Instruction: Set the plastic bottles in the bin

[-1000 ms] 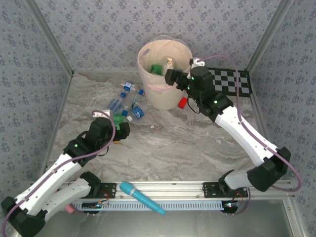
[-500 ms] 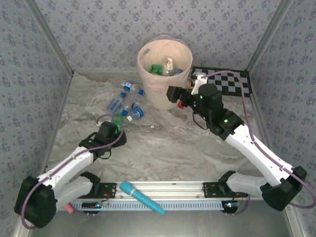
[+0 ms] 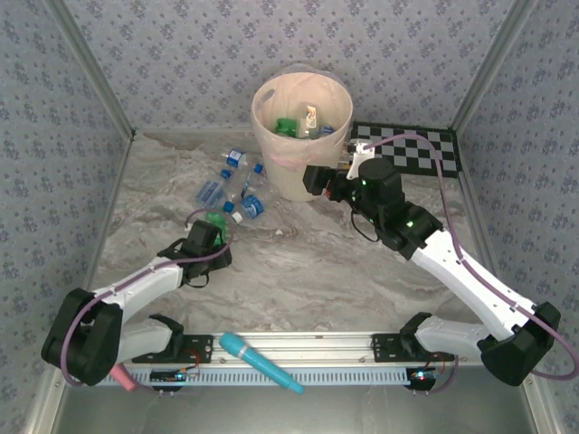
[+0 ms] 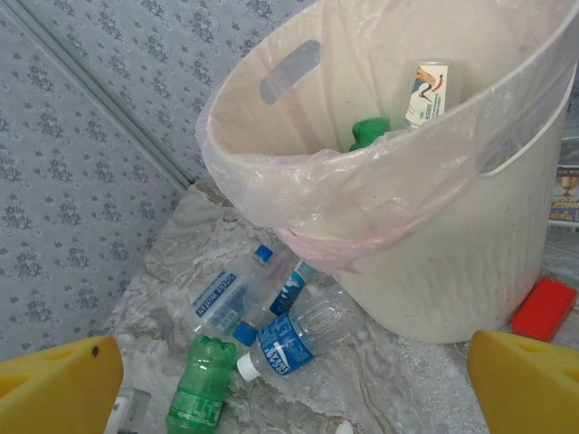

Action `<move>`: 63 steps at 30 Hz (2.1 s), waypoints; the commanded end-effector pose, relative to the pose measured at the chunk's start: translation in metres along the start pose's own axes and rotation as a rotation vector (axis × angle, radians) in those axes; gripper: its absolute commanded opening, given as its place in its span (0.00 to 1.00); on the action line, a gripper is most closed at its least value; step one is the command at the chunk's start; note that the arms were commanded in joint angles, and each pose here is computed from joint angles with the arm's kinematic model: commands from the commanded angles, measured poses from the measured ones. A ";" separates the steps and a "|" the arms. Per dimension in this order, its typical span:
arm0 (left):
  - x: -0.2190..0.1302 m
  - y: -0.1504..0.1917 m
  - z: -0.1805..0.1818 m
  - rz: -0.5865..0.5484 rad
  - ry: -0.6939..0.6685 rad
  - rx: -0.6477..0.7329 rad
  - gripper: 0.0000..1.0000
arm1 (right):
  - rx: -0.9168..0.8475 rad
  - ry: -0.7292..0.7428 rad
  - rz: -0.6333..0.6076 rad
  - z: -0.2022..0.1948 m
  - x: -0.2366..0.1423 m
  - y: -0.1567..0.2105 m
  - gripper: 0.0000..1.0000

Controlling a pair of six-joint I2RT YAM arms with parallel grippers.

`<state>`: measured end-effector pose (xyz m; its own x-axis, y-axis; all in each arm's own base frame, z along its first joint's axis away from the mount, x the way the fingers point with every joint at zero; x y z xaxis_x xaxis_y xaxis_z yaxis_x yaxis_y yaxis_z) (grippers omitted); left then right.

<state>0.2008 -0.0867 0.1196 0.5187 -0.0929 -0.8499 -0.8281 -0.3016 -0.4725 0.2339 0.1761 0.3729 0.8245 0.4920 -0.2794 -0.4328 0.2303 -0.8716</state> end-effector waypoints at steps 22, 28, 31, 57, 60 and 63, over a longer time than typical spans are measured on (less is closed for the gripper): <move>0.007 -0.008 -0.006 0.026 0.005 0.002 0.22 | -0.041 -0.003 0.006 0.013 0.001 -0.001 1.00; -0.007 -0.007 -0.005 0.008 0.055 -0.010 0.22 | -0.052 0.001 0.006 0.013 0.000 -0.002 1.00; -0.018 -0.005 -0.005 -0.012 0.108 -0.014 0.22 | -0.052 -0.012 -0.009 0.017 -0.003 -0.009 1.00; -0.131 -0.011 -0.037 -0.282 0.647 0.168 0.22 | -0.049 -0.345 0.113 0.080 0.035 -0.012 0.91; -0.143 -0.014 -0.046 -0.297 0.683 0.193 0.22 | -0.065 -0.359 0.157 0.093 0.045 -0.003 0.89; -0.153 -0.014 -0.053 -0.313 0.727 0.219 0.22 | -0.080 -0.360 0.199 0.104 0.055 0.006 0.89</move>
<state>0.1450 -0.1121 0.2358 0.6624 -0.5896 -0.4621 -0.6803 -0.2151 -0.7007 0.2407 0.2805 0.3887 0.5689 0.7673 -0.2959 -0.5302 0.0671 -0.8452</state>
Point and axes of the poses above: each hand's point on the last joint's axis, 136 mm out from that joint toward the fingers, its own x axis out along the fingers, its own z axis along the line the jaws close on, y = z × x, the point moved 10 cm from there along -x, back along the fingers, and after that the axes turned 3 degrees about -x, right-handed, at the moved point
